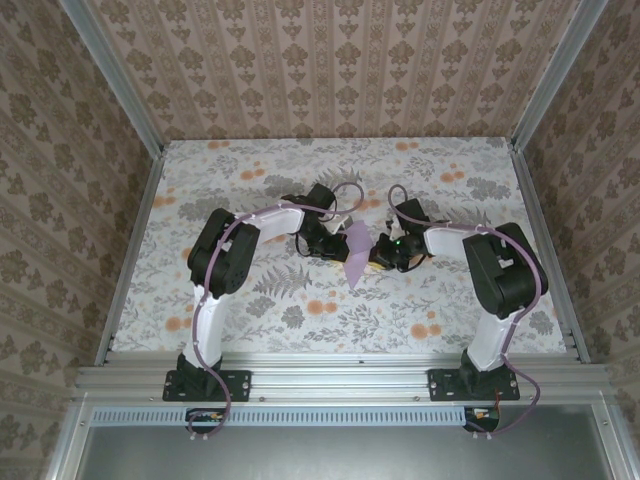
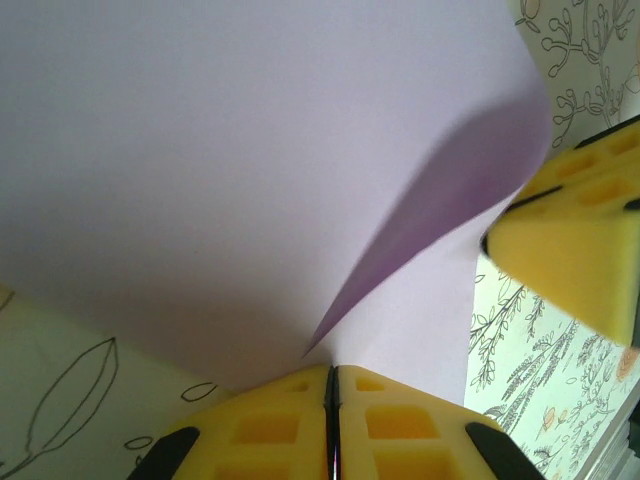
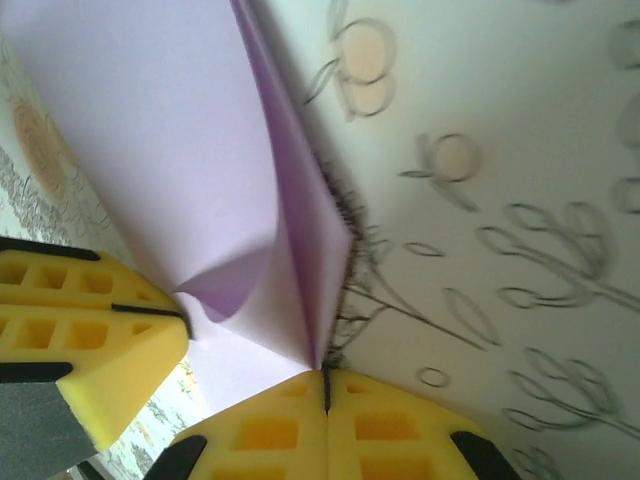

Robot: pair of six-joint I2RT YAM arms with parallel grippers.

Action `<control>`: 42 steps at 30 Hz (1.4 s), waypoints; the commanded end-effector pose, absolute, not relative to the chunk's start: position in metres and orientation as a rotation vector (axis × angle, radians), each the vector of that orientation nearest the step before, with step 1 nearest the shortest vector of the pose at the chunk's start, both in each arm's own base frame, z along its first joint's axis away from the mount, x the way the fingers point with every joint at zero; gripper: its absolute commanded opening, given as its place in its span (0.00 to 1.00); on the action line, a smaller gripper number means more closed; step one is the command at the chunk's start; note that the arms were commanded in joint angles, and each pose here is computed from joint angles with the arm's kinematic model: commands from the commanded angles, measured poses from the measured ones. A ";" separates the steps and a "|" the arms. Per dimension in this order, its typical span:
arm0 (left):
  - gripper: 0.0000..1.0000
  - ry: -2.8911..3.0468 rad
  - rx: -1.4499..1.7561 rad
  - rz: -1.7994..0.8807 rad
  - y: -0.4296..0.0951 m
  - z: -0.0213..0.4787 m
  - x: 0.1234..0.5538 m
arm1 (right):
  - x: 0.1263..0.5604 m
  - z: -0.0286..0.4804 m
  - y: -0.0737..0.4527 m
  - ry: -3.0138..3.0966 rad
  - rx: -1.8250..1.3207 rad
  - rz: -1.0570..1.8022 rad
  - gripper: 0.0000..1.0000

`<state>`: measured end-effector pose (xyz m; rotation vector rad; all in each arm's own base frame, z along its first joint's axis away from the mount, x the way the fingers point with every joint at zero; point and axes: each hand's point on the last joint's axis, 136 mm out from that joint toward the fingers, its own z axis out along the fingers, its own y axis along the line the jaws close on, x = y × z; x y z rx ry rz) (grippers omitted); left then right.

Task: Fold a paper plane with a square sheet of paper (pick it up from the middle)
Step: Third fold the triangle at the center of the table.

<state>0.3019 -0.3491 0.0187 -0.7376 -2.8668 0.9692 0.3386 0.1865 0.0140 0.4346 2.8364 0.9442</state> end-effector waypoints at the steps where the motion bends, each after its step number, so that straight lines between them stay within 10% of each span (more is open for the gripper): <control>1: 0.10 -2.883 -0.702 0.672 -0.314 -0.032 0.294 | 0.337 0.018 0.168 2.824 0.475 0.837 0.07; 20: 0.10 -2.878 -0.709 0.684 -0.315 -0.029 0.292 | 0.359 0.029 0.217 2.794 0.348 0.961 0.07; 42: 0.10 -2.876 -0.723 0.663 -0.312 -0.028 0.291 | 0.361 -0.004 0.144 2.869 0.443 0.670 0.07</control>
